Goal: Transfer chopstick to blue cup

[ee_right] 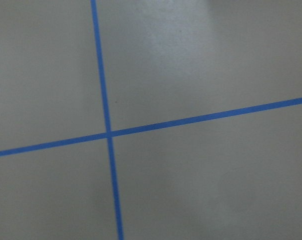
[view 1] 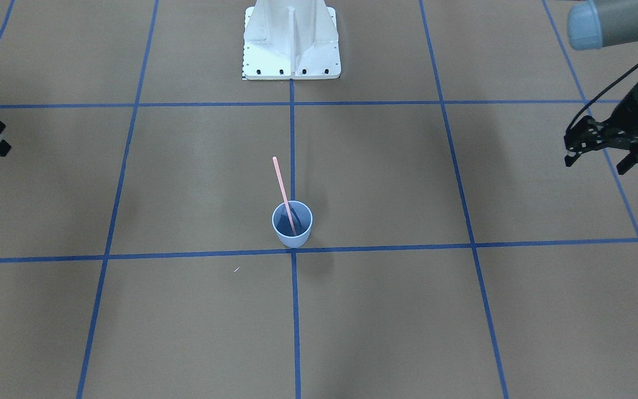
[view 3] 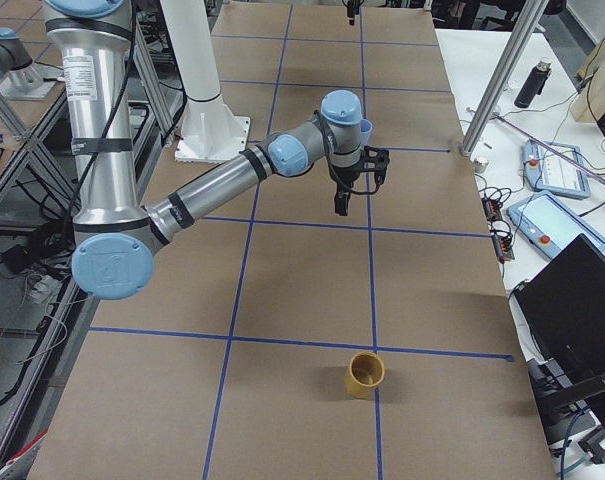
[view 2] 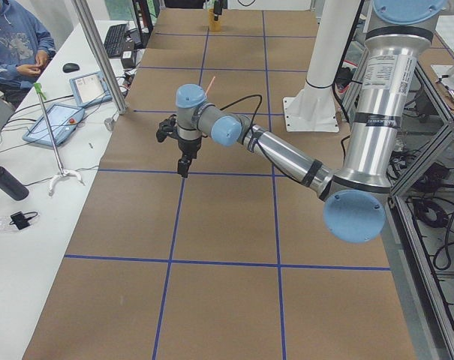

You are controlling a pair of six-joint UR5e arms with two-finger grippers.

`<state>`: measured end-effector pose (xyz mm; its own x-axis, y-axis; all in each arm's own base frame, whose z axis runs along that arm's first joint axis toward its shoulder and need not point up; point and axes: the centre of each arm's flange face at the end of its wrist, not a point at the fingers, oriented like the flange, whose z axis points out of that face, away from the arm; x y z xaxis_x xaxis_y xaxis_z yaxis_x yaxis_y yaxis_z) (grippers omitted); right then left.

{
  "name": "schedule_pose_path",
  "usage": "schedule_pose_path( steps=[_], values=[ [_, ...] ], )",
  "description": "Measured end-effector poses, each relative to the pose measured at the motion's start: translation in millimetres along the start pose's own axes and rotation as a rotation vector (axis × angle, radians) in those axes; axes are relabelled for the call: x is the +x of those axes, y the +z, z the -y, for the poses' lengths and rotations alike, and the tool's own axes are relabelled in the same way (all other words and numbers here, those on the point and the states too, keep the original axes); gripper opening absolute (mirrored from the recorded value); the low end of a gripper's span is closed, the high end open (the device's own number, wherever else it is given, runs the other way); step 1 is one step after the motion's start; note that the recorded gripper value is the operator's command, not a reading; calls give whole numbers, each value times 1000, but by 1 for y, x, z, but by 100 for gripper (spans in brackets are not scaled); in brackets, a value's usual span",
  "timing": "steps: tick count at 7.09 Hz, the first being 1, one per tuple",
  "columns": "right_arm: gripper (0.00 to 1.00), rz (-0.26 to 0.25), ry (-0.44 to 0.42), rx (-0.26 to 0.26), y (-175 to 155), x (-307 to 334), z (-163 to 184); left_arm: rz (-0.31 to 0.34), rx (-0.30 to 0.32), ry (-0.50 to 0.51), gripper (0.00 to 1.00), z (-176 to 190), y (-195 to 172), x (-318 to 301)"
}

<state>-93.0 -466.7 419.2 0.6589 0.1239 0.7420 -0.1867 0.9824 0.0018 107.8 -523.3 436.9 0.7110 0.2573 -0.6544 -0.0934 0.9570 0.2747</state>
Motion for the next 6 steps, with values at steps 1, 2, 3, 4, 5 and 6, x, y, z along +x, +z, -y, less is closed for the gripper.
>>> schedule_pose_path(
  steps=[1,2,3,4,5,6],
  values=[
    [100,-20,-58,2,7,46,-4,1,-10,12,99,-6,-1,-30],
    [100,-20,-97,12,16,87,-9,-8,-21,-2,99,-10,-1,-49],
    [100,-1,-116,28,21,120,-15,-29,-22,-42,99,-13,-5,-65],
    [100,13,-122,38,23,141,-18,-55,-7,-89,99,-16,-16,-84],
    [100,18,-141,43,24,153,-19,-77,7,-116,99,-20,-26,-97],
    [100,25,-160,49,20,160,-19,-82,10,-133,99,-27,-28,-106]
  ],
)
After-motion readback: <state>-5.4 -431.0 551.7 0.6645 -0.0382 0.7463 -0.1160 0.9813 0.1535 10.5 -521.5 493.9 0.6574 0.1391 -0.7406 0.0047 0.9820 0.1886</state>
